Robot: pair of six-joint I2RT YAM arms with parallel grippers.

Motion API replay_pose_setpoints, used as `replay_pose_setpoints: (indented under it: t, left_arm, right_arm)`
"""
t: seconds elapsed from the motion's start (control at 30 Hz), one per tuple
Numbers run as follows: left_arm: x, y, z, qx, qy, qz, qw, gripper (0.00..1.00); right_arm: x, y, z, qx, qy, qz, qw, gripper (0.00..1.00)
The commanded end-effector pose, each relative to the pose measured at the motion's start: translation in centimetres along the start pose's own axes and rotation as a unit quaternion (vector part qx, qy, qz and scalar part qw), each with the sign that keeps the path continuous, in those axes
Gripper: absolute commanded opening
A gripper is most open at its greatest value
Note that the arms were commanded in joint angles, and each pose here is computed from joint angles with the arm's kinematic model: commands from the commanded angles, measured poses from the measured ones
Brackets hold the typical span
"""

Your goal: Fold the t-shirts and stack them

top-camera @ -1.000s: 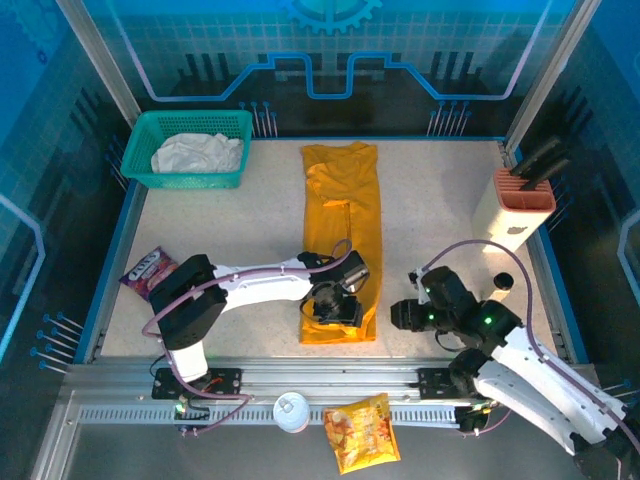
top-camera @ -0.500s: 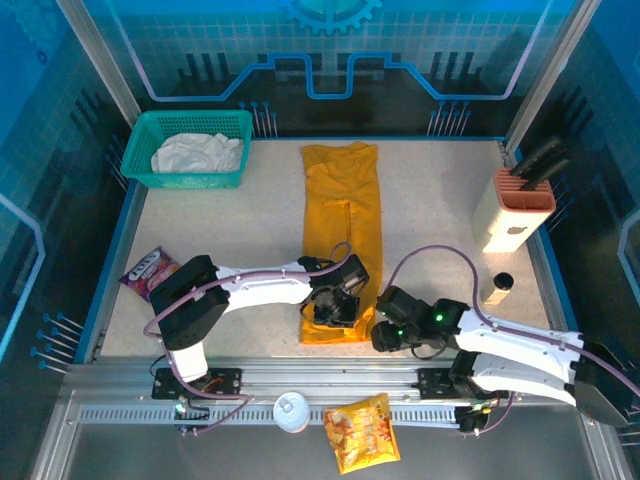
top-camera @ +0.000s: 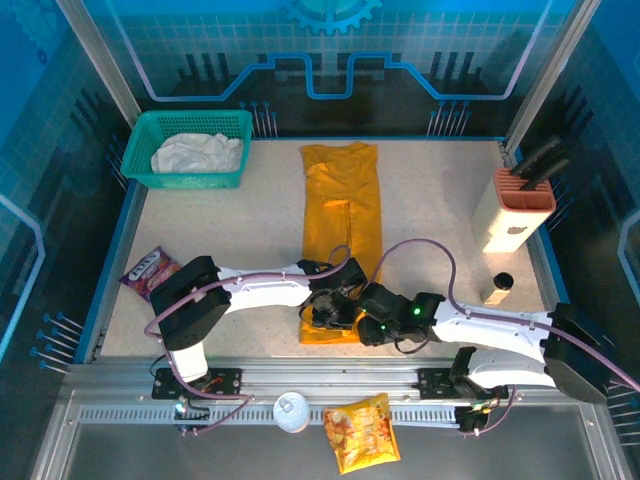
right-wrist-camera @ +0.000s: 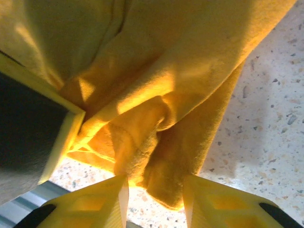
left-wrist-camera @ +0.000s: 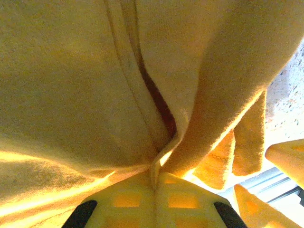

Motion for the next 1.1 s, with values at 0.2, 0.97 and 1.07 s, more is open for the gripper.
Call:
replay_pose_setpoints:
  t: [0.2,0.97,1.07]
  left_arm:
    - [0.0,0.1,-0.4,-0.002,0.006,-0.003,1.0,0.0]
    - [0.7,-1.0,-0.7,0.01,0.011,-0.001,1.0,0.0]
    - [0.9,-1.3,-0.8,0.013,0.013,0.001,1.0,0.0]
  right_arm:
    - [0.9,-0.6,0.5,-0.01,-0.001,-0.022,1.0,0.3]
    - [-0.4,0.9,0.0,-0.018,-0.019,-0.076,0.997,0.0]
    - [-1.2,1.9,-0.4,-0.028,-0.033,-0.071,0.997,0.0]
Point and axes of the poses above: each hand's point on the last joint's axis, 136 mm out from that joint toward the fingers, its own y axis back along the fingers, its own x axis along the line the jaws close on, z = x × y, the point moved 8 cm from there along y, back along the fingers, and after that the axes turned 5 degrees about -y, right-handed, at the moved point
